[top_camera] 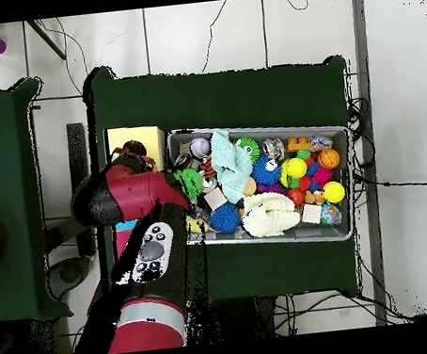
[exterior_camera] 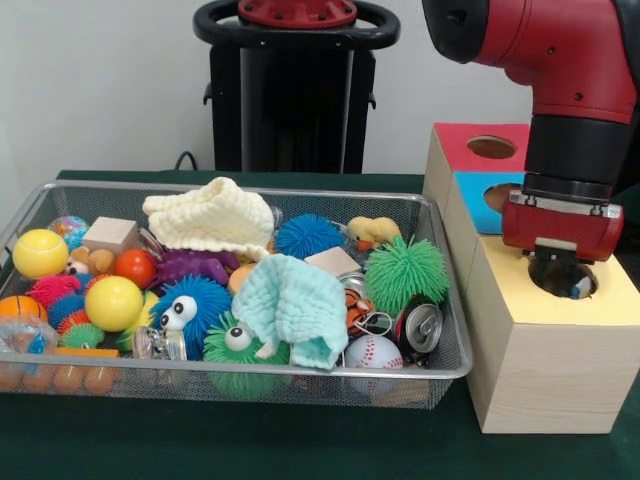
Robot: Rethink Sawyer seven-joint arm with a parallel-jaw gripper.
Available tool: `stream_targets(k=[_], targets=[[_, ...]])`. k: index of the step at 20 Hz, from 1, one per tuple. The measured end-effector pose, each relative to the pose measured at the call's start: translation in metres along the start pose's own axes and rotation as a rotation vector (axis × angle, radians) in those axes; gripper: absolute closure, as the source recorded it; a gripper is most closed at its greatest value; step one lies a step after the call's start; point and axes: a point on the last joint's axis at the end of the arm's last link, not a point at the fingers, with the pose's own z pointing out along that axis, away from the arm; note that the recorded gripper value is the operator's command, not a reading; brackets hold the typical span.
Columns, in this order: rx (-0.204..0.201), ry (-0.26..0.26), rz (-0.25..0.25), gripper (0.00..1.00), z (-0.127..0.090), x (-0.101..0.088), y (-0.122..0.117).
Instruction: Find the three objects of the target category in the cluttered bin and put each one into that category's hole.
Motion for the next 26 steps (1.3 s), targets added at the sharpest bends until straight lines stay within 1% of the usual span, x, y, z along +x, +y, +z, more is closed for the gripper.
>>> stream_targets(k=[4,7,9,13,16,20,26], targets=[[0.001,0.002,-0.008,0.0,-0.002,-0.002,0.004],[0.038,0.04,-0.047,0.0,-0.008,-0.005,0.008],[0.067,0.071,-0.068,0.0,-0.016,-0.01,0.012],[0.107,0.125,-0.089,0.0,-0.033,-0.019,0.018],[0.124,0.146,-0.097,0.0,-0.038,-0.022,0.019],[0.133,0.155,-0.108,0.0,-0.039,-0.023,0.02],[0.136,0.15,-0.124,0.0,-0.033,-0.022,0.022]])
